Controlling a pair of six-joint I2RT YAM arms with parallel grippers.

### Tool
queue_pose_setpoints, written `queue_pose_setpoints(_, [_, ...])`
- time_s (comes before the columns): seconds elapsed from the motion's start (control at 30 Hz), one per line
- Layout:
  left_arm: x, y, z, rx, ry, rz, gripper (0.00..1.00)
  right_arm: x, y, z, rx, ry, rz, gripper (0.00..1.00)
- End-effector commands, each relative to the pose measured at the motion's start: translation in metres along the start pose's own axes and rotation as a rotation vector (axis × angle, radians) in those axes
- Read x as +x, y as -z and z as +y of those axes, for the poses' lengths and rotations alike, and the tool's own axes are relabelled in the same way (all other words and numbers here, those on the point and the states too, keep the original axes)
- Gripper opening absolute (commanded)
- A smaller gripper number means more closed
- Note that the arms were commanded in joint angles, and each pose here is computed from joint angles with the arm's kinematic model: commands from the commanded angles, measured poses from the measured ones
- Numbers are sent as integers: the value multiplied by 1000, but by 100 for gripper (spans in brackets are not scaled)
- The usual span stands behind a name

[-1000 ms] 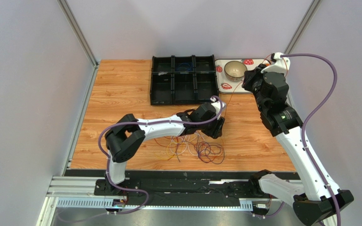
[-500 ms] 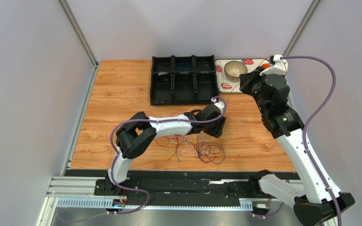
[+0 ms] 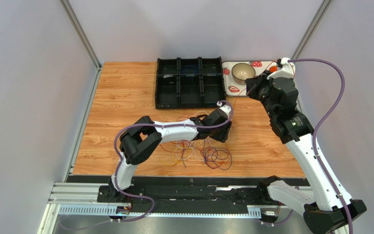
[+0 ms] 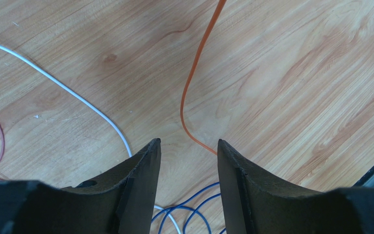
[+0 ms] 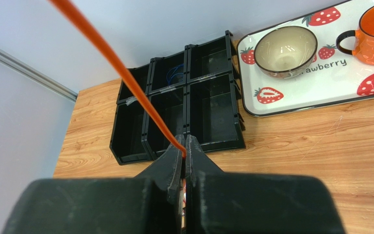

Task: Untangle the cables
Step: Untie the cable.

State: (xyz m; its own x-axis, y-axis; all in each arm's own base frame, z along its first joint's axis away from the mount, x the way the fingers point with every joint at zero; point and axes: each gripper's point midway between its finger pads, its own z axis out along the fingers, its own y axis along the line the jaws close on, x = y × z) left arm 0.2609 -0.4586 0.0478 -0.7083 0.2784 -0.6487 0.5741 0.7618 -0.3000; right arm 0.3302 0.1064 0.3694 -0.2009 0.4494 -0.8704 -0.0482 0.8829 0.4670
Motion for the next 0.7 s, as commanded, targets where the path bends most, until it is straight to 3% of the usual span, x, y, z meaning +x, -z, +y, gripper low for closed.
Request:
queue_pose_setpoints(0.0, [-21,-5,-15,26,13,-66,51,-8,7,8,-39,-23,-22,0])
queue_pose_setpoints(0.13, [-24,-11,-15,25,22,-86,44,-6,7,8,-44,-28,-16,0])
queue_pose_setpoints(0.4, [-23,-24,-16,20,21,-89,44,-9,9,11,-53,-26,-17,0])
queue_pose_setpoints(0.5, [-24,-26,-15,8,23,-100,32,-8,9,11,-55,-23,-14,0])
queue_pose_setpoints(0.63, [-24,-26,-13,-3,25,-102,3,-7,9,11,-54,-19,-12,0])
queue_pose_setpoints(0.67, [-25,-26,-12,-11,25,-107,0,-7,9,10,-52,-18,-13,0])
